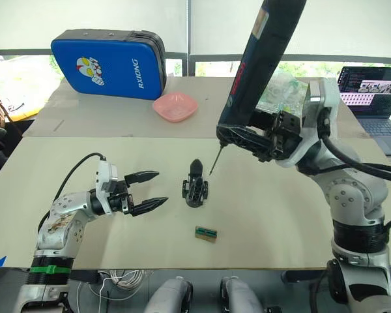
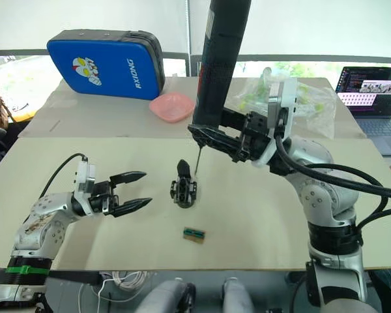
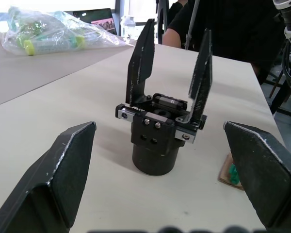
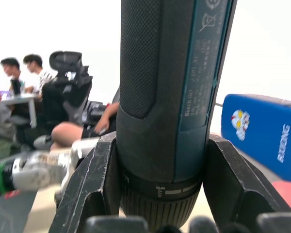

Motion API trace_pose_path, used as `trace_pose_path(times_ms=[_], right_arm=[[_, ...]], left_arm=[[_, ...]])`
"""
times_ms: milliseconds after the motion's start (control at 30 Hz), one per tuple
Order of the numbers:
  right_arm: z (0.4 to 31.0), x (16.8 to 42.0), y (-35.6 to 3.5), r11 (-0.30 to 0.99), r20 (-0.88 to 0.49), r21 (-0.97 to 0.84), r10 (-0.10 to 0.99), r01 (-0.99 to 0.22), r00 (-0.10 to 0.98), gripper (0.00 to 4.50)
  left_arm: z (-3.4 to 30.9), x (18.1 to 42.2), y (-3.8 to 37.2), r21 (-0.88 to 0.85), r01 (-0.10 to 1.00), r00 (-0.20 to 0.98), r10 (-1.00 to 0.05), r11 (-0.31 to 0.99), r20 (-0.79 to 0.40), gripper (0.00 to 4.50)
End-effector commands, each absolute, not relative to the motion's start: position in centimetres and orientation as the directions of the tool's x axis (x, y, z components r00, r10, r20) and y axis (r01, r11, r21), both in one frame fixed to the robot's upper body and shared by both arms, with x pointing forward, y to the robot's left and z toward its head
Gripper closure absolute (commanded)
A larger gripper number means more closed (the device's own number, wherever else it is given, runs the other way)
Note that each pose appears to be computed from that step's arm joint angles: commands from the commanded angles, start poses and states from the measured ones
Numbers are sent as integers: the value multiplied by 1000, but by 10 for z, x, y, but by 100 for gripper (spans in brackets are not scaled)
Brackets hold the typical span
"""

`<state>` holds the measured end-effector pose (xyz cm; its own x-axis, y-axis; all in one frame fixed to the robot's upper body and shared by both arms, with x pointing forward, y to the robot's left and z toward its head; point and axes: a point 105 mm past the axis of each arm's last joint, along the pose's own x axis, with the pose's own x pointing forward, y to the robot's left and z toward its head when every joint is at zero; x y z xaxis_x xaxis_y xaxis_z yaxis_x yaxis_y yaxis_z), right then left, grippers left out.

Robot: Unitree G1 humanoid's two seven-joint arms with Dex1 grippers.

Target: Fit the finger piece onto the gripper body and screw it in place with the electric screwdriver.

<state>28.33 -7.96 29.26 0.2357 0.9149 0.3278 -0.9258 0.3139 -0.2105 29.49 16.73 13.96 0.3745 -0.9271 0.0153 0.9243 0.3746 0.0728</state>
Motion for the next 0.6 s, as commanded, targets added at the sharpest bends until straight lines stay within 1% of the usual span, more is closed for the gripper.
trace_pose_path(times_ms=[33,267,467,600], right_arm=[[304,277,-74,295,353,-249,914,-922,197,254],[302,277,-61,274,358,-243,917,-930,177,254],[297,280,-49,246,337,-244,928,-938,155,254],[293,283,-43,227,313,-249,939,-941,143,254]], left_arm=[[143,300,166,106,930,352,-936,351,7,0],[144,306,156,101,942,321,-947,320,11,0],[136,300,150,84,958,276,-961,274,-17,0],[133,300,146,87,960,268,-963,266,-20,0]])
